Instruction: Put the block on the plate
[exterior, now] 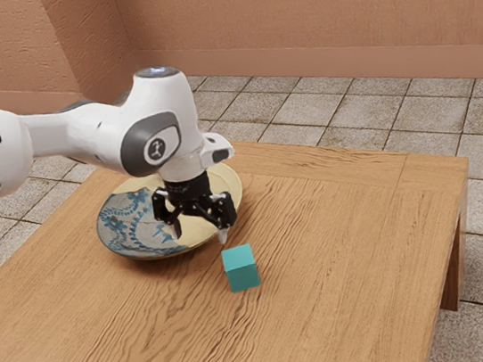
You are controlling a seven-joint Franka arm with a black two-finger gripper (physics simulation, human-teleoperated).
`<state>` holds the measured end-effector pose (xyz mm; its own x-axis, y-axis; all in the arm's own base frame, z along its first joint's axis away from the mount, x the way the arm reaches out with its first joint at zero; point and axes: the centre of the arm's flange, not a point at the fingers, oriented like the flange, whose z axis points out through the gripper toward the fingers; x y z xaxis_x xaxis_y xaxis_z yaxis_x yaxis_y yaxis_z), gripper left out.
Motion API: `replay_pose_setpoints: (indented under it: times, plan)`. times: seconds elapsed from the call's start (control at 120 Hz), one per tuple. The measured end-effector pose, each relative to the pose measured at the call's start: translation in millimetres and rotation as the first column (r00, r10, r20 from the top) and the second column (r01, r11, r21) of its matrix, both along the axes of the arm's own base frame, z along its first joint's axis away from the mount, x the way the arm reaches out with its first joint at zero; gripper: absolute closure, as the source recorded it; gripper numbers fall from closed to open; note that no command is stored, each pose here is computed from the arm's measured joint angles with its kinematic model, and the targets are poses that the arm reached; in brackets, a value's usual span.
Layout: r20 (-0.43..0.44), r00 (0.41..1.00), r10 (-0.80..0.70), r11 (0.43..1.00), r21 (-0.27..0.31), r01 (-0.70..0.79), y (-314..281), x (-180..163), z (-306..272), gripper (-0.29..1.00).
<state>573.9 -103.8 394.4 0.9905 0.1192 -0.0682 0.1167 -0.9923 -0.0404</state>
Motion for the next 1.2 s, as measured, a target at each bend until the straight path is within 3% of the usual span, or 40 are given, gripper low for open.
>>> replay_pose_setpoints:
  times: [0.2, 0.55, 1.2]
  plan:
    - [0.031, 0.991, 0.132, 0.991, 0.014, -0.133, -23, 24, -23, 0.0]
    - [0.063, 0.942, 0.328, 0.945, -0.018, -0.328, -38, 48, -67, 0.0]
    - [0.068, 0.877, 0.476, 0.878, 0.01, -0.478, -29, 53, -132, 0.04]
